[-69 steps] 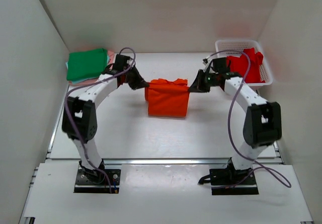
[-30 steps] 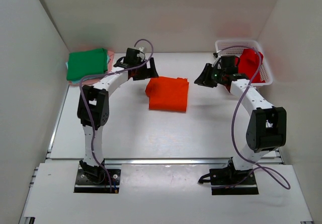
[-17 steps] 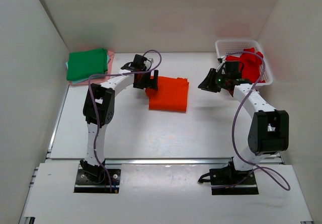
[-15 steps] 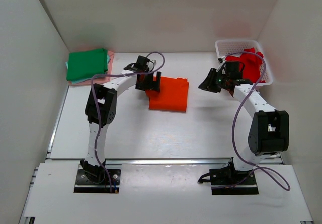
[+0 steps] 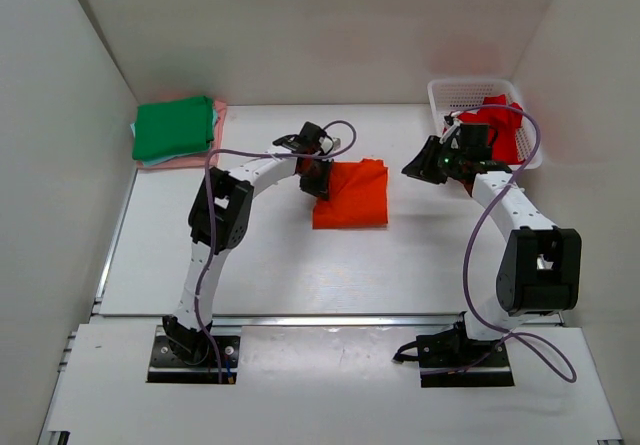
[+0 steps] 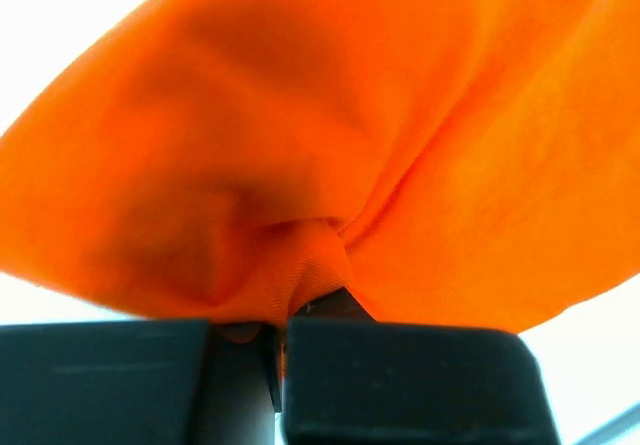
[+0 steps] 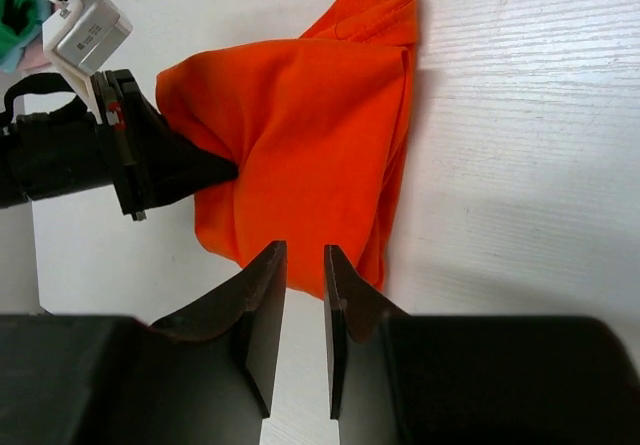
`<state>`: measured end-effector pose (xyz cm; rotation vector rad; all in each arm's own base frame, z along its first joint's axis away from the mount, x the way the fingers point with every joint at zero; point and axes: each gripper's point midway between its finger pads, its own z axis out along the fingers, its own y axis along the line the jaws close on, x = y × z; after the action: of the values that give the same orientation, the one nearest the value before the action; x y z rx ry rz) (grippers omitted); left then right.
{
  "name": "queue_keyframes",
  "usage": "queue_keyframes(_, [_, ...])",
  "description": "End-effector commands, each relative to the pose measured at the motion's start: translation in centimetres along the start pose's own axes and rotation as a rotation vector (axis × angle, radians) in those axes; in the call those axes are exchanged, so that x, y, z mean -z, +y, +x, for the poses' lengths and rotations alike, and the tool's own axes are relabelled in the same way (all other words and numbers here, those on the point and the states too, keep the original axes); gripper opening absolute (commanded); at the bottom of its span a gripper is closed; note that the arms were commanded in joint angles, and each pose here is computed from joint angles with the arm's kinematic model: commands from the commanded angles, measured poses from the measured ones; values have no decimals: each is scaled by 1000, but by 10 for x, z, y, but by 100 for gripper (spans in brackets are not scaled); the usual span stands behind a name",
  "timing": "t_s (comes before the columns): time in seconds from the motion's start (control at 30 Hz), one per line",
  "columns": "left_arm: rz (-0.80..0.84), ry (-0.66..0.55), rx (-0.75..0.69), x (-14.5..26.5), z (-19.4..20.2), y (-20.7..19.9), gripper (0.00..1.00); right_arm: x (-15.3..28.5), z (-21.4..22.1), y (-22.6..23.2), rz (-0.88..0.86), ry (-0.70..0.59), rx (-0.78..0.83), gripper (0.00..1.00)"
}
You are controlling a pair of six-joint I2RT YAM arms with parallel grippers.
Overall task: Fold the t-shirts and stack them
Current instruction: Put the neatly folded tshirt into the corner of the board with the left arm
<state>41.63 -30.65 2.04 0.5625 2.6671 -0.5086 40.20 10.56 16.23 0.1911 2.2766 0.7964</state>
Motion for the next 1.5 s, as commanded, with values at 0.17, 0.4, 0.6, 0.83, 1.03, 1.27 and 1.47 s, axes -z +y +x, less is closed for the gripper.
queue_keyframes(0.17, [-131,-53,201,58,-25,76,0,7,-15,20,-69,-59,46,17])
queue_keyframes(0.4, [-345,-272,209,135,-98,135,0,4,-27,34,-106,-59,51,15])
queue_keyframes(0.6, [-557,-342,215,169,-120,205,0,14,-24,53,-149,-52,51,15])
queue_keyframes(0.83, [-771,-464,250,229,-140,276,0,32,3,59,-191,-15,-4,14])
queue_keyframes(1.03, [-825,-565,241,265,-157,307,0,37,33,50,-192,51,-55,12])
queue_keyframes(1.27, [-953,-645,219,298,-169,339,0,38,56,50,-198,143,-85,11])
queue_keyframes(1.47, [-991,-635,223,303,-162,358,0,41,62,45,-191,180,-121,11])
